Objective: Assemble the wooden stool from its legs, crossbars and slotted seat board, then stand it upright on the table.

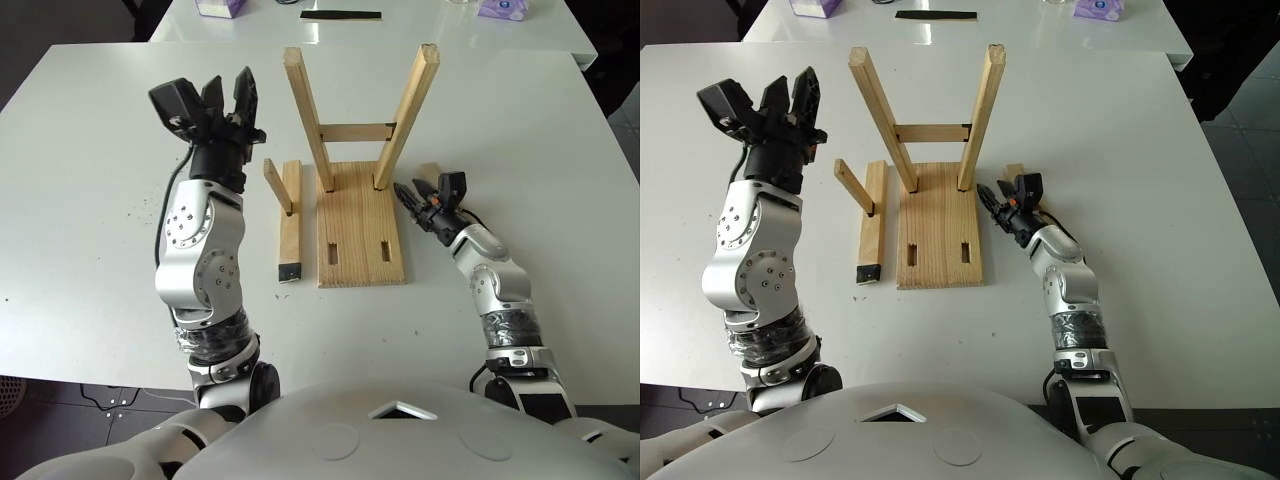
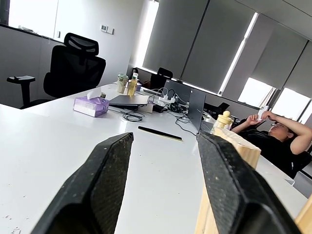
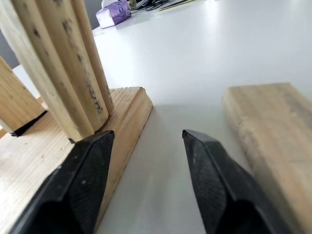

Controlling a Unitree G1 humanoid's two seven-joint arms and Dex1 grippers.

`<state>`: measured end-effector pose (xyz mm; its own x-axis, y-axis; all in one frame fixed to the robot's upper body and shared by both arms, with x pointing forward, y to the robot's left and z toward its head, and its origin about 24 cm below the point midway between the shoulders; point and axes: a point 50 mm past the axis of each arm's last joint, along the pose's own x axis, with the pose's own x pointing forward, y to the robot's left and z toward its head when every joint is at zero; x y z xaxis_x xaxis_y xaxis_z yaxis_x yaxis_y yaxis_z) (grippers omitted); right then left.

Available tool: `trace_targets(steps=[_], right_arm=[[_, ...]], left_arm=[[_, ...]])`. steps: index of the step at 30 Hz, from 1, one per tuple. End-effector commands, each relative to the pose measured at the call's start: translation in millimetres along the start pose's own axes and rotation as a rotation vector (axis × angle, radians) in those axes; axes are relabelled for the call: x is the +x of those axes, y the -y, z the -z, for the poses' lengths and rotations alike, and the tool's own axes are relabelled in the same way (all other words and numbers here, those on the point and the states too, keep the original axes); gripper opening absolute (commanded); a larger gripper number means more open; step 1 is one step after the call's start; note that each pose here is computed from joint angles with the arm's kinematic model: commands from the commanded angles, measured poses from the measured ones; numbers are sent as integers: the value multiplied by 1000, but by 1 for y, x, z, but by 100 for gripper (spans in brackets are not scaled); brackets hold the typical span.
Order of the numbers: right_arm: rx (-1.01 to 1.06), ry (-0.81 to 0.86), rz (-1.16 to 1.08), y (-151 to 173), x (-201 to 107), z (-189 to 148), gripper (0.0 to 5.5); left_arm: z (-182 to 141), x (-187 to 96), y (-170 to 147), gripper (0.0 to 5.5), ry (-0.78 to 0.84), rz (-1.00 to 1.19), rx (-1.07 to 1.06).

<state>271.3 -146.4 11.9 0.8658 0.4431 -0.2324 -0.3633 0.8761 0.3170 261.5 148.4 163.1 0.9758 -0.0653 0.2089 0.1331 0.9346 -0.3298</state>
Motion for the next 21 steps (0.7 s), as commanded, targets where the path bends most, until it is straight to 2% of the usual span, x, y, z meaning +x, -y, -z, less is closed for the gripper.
trace_targets(steps=[1, 6, 14, 17, 21], right_arm=[[2, -3, 21, -1, 2, 4, 260], [-13, -17, 29, 3, 2, 5, 260], [-20, -27, 28, 5, 6, 6, 260], [-19, -24, 28, 6, 7, 4, 260], [-18, -26, 34, 7, 5, 6, 260]], left_arm=[[5, 5, 8, 243, 2, 10, 0], [4, 9, 12, 243, 33, 22, 4], [59, 7, -11, 243, -272, -95, -136], [56, 8, -10, 243, -260, -75, -137], [32, 11, -1, 243, -130, -21, -157]])
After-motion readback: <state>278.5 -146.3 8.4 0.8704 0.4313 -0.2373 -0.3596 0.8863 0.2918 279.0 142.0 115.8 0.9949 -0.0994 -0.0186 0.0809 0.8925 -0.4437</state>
